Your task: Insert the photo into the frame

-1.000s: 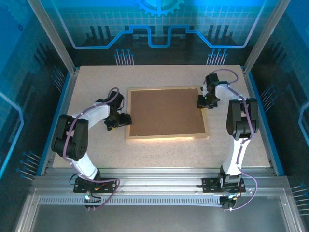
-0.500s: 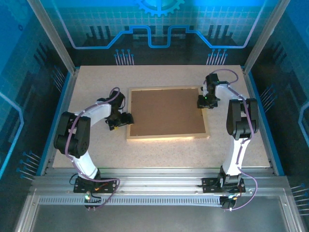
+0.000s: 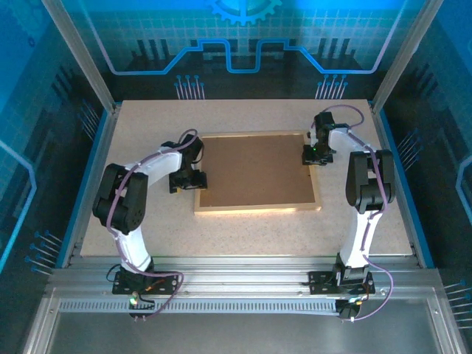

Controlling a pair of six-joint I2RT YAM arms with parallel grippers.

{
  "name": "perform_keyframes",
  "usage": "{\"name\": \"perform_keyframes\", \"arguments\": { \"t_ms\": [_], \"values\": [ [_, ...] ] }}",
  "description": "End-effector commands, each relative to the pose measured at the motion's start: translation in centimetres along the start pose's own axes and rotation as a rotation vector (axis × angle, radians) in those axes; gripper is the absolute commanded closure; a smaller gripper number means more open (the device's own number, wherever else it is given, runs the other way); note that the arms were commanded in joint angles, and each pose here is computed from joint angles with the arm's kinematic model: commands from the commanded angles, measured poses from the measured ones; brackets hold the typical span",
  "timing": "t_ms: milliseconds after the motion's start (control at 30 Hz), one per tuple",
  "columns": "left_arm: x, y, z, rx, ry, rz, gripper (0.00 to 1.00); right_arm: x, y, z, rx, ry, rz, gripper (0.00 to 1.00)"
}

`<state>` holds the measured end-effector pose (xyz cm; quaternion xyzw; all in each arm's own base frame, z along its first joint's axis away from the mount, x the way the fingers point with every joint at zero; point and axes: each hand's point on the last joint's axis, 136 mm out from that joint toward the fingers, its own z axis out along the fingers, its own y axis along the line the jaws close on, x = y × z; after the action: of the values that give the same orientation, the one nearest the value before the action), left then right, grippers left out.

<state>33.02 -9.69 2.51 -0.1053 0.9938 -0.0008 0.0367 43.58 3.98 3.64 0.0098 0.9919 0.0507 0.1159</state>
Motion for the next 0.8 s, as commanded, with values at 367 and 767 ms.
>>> {"name": "perform_keyframes", "arguments": {
  "t_ms": [367,767],
  "values": [
    [4.4,-4.9,6.1,0.036,0.177,0.126,0.18,1.6,4.8,1.0,-0.147,0.079,-0.055,0.69],
    [4.2,-6.3,6.1,0.058,0.174,0.140,0.19,1.5,5.1,1.0,-0.153,0.077,-0.057,0.69]
  ]
}}
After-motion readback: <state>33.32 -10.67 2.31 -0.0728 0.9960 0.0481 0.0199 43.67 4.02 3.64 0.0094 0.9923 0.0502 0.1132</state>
